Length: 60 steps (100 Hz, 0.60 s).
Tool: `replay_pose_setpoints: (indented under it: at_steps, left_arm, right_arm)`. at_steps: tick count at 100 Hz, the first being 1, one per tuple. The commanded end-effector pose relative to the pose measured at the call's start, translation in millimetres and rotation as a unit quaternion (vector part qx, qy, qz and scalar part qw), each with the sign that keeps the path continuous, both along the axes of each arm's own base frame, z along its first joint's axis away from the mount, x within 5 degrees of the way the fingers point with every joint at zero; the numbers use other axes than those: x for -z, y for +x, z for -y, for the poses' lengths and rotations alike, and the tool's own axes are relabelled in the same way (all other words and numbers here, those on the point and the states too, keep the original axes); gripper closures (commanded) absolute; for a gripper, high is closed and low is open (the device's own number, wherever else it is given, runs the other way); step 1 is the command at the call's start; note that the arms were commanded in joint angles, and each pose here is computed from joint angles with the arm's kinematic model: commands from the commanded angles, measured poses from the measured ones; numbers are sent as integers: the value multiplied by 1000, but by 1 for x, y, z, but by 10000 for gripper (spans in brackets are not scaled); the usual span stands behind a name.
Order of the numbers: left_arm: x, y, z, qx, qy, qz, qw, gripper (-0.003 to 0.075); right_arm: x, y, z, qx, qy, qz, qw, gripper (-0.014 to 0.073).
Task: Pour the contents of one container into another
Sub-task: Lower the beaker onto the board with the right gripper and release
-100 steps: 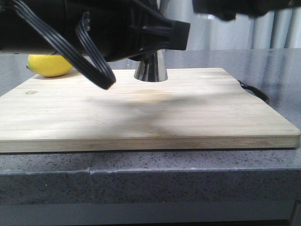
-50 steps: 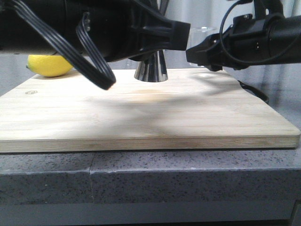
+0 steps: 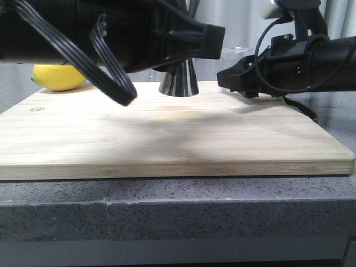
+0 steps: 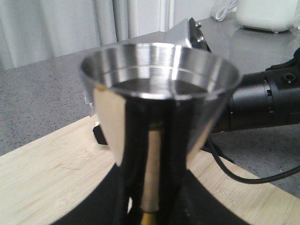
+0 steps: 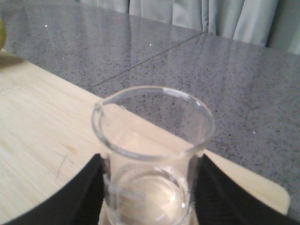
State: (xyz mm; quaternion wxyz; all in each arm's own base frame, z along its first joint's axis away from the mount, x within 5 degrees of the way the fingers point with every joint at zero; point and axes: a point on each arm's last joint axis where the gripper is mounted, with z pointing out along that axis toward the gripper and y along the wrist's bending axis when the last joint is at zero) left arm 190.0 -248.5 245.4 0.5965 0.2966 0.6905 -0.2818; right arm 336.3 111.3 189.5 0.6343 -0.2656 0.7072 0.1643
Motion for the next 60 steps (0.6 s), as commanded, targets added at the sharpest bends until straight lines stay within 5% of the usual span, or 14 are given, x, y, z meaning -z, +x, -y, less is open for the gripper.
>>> replay_pose_setpoints:
  at_steps: [1,29,60]
  left_arm:
    - [-30,-1,-1,-3,-67,51,996,739]
    - [-30,-1,-1,-3,-67,51,996,740]
    - [-30,-1,-1,-3,-67,51,996,740]
  right_arm:
    - [-24,4,1,-1,35,57,998,393]
    - [-21,4,1,-2,36,55,998,384]
    - [-24,4,1,-2,37,59,998,174]
